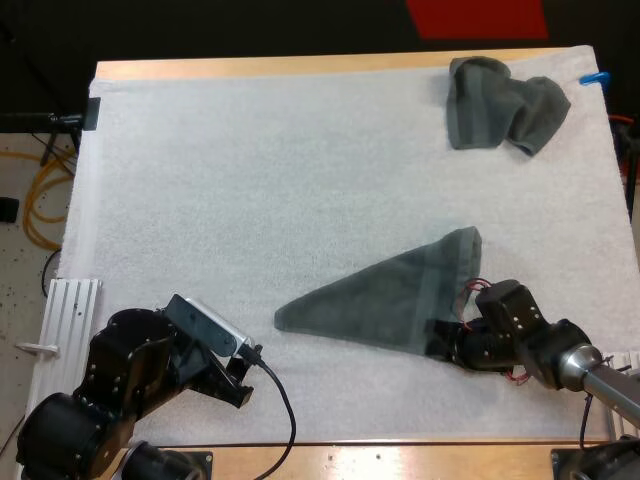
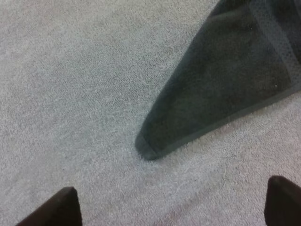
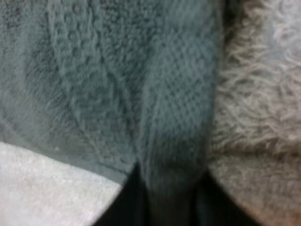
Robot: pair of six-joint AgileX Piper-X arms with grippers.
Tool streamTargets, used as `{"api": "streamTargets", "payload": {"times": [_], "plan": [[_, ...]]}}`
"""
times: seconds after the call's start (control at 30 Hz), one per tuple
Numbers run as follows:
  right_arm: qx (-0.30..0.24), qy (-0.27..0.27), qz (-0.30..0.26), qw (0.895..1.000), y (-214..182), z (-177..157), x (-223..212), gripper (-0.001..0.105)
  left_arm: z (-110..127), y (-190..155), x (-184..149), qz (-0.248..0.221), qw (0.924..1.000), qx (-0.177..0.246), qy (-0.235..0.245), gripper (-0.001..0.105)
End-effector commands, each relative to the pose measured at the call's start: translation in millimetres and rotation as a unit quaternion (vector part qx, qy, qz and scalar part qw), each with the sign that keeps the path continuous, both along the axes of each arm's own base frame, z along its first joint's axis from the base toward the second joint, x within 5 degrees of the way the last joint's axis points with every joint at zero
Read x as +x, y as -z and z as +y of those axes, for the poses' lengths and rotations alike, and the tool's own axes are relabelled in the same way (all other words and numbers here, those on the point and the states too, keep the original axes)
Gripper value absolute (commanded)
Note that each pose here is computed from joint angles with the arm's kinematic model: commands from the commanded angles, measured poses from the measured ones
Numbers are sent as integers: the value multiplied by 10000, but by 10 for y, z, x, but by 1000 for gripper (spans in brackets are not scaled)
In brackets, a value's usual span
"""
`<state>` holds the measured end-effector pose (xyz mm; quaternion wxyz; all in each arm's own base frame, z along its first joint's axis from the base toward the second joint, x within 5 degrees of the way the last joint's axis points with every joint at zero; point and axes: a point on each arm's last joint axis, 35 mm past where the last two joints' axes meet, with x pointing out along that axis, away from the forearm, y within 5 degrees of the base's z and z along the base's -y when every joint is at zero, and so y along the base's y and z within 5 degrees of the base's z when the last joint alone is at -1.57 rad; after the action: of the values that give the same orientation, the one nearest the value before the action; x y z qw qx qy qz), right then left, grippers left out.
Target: Pick towel from pile fold and stack
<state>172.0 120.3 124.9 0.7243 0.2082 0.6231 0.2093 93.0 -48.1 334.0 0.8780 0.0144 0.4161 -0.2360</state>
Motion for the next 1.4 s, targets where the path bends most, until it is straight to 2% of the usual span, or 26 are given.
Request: {"api": "streamTargets", "payload": {"times": [0.0,0.1,0.17,0.23,0.3,0.53,0.7,0.77,0.83,0.9,0.97,1.07,1.13,1.17,1.23,1.27,1.37], "plan": [[-79,-89,-37,9999,7,-19,-16,0,-2,-8,2,-36,10000,5,-26,75],[-316,-327,-45,9990,-16,-59,-79,0,-24,19,36,98,9999,-20,-10,75],[-490,-417,-65,9979,-53,-96,-125,0,-59,48,62,290,9992,-225,151,75],[-728,-540,-81,9958,-118,-153,-201,0,-134,144,144,703,9954,-554,337,75],[-870,-584,-102,9944,-175,-195,-256,0,-193,257,243,1056,9917,-654,322,75],[-1004,-612,-265,9927,-325,-273,-363,0,-402,732,650,2119,9755,-546,208,75],[-1041,-619,-194,9924,-332,-288,-389,0,-539,1035,935,2542,9658,-498,58,75],[-1077,-627,-125,9921,-327,-297,-403,0,-584,1128,998,2735,9597,-621,159,75],[-1116,-636,-49,9917,-322,-306,-419,0,-641,1253,1069,3018,9494,-820,298,75],[-1107,-640,-42,9918,-322,-306,-420,0,-672,1360,1123,3198,9434,-844,265,75],[-1107,-640,-42,9918,-322,-306,-420,0,-699,1452,1176,3271,9409,-847,248,75],[-1107,-640,-42,9918,-322,-306,-420,0,-748,1620,1230,3661,9240,-1062,302,75],[-1107,-640,-42,9918,-322,-306,-420,0,-775,1743,1246,3992,9081,-1206,366,75],[-1107,-640,-42,9918,-322,-306,-420,0,-783,1779,1248,4068,9048,-1205,371,75],[-1107,-640,-42,9918,-322,-306,-420,0,-826,1904,1257,4311,8920,-1286,447,75],[-1107,-640,-42,9918,-322,-306,-420,0,-839,1923,1260,4338,8898,-1327,491,75],[-1107,-640,-42,9918,-322,-306,-420,0,-930,2030,1255,4527,8760,-1505,712,71]]}}
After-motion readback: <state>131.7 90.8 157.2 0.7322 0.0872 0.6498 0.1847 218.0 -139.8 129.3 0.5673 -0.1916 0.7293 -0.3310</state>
